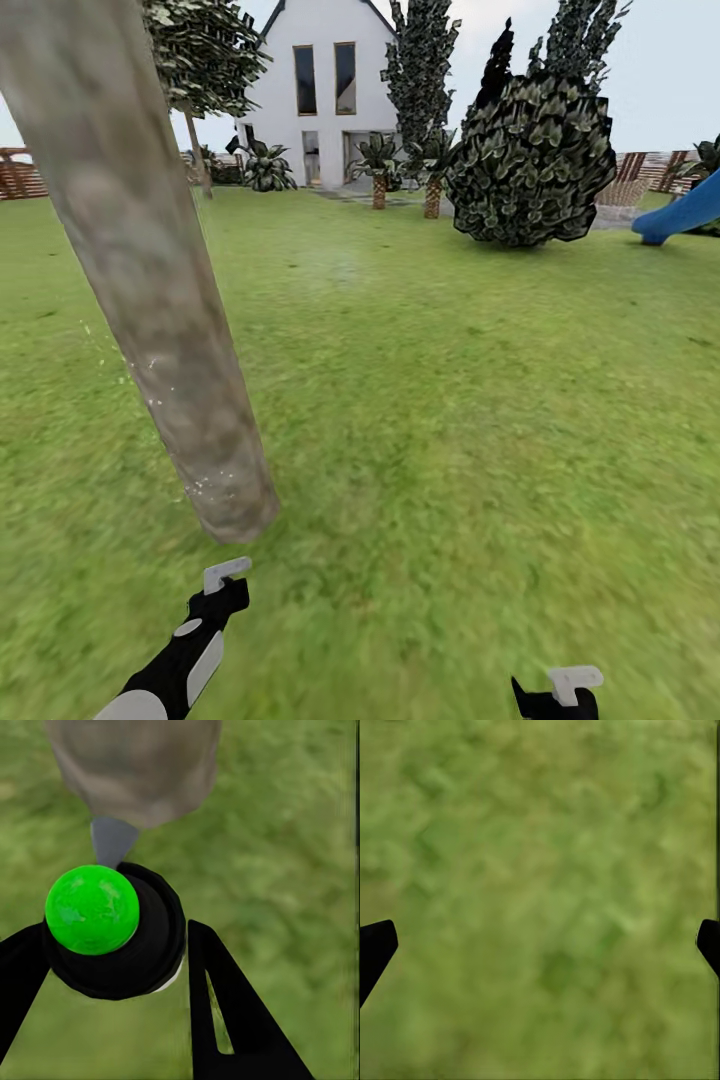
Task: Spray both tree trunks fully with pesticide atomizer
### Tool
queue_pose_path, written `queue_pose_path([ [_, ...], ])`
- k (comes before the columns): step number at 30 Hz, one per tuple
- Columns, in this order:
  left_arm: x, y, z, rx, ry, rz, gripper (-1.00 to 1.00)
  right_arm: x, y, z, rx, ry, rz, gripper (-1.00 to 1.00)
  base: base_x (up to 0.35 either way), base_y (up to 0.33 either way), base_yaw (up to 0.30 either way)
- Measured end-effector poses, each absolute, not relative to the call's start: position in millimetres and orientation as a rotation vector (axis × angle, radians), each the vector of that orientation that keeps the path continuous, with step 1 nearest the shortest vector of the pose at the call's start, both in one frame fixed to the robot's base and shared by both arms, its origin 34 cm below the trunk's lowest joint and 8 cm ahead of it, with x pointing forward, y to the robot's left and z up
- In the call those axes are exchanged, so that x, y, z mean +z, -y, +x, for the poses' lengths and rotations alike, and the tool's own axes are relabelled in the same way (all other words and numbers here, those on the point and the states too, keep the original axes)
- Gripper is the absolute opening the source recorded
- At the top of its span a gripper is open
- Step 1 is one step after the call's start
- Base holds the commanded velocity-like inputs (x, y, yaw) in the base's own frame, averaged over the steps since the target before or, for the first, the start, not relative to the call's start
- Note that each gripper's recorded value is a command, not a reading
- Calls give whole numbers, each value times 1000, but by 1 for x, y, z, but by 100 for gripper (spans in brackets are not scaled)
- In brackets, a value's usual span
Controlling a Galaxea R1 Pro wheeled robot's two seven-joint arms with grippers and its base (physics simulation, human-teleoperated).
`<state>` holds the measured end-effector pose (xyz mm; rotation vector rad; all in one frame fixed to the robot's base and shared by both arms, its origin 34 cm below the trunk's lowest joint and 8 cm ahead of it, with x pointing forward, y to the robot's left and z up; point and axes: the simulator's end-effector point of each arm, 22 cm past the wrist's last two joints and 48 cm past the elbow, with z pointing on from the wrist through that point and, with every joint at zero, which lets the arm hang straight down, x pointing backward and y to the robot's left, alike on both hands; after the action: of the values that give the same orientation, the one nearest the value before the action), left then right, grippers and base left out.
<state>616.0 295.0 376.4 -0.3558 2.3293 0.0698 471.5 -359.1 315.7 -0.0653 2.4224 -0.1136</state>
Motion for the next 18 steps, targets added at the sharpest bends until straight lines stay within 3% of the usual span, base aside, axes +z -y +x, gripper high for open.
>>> queue_pose_path([
  [5, 377, -295, 616, 70, -2328, -355, -100, 316, 359, 472, -114, -2422, -65, 100, 82, -238, 37],
  [12, 379, -295, 619, 70, -2319, -353, -100, 316, 361, 471, -117, -2423, -61, 100, -193, -219, 266],
  [18, 384, -294, 625, 73, -2308, -320, -100, 316, 361, 471, -119, -2423, -60, 100, 30, -268, 277],
])
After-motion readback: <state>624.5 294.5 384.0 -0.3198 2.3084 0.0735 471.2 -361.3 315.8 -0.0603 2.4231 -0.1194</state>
